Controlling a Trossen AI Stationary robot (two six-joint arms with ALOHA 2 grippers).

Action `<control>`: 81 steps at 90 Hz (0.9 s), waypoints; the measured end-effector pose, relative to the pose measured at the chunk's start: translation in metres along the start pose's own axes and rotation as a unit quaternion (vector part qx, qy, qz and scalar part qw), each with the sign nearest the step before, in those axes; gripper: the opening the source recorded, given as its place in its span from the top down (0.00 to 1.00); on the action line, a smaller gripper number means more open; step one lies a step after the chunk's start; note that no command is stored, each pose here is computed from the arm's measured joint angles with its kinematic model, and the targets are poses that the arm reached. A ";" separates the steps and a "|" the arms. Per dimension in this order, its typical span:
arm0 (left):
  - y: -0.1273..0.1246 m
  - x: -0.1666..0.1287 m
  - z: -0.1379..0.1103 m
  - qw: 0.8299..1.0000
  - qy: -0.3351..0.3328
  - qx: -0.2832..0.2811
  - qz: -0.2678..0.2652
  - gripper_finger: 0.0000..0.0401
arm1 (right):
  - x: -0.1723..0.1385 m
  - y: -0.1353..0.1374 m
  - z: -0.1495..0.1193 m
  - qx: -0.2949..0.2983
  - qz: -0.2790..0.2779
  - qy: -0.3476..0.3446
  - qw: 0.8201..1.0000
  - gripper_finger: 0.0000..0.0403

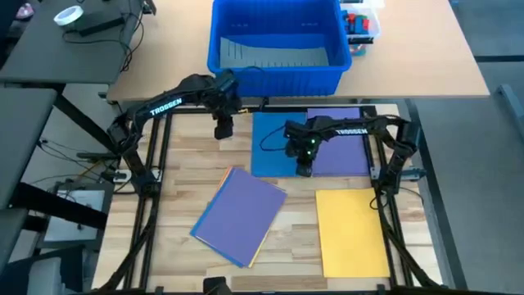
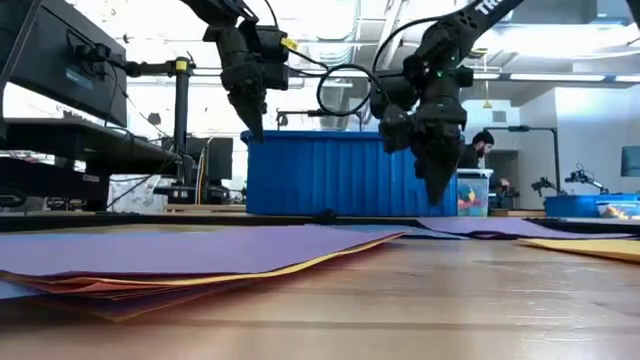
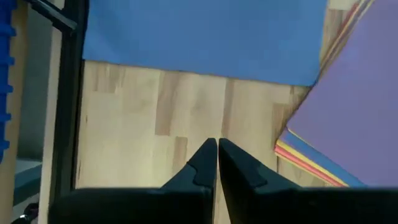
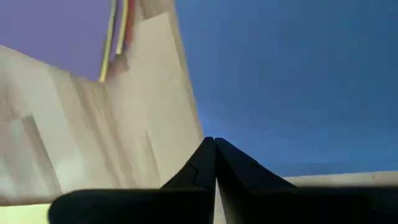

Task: Organize paper
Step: Stack the blue paper on top of the other blue paper

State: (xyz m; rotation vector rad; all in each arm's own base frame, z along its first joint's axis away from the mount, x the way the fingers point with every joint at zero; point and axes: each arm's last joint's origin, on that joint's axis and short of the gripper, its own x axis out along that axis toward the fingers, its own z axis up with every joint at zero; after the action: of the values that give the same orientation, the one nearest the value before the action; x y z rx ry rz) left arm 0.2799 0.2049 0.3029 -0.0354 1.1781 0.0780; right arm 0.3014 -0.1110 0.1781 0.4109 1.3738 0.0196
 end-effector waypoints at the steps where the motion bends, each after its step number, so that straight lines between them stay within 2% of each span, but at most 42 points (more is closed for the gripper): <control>1: 0.000 0.000 0.000 1.000 0.002 0.000 -0.001 1.00 | 0.000 0.000 0.000 0.001 0.001 0.001 1.000 1.00; 18: -0.002 0.000 -0.004 1.000 0.017 0.007 -0.015 1.00 | 0.007 -0.003 -0.004 0.002 -0.013 0.003 1.000 1.00; 42: -0.006 0.000 -0.011 0.998 0.047 -0.002 -0.045 1.00 | 0.022 0.010 -0.008 -0.034 0.011 0.007 0.999 1.00; 57: -0.007 0.016 -0.021 0.996 0.065 -0.014 -0.057 1.00 | 0.036 0.014 -0.015 -0.048 0.012 0.005 0.999 1.00; 81: -0.009 0.035 -0.032 0.994 0.083 -0.025 -0.068 1.00 | 0.041 0.008 -0.023 -0.042 -0.019 0.022 0.999 1.00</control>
State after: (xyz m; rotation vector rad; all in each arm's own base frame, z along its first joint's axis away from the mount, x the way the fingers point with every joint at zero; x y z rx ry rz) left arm 0.2639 0.1948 0.2584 -0.1687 1.3374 -0.0150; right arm 0.2900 -0.0871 0.1387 0.3149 1.4191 0.0547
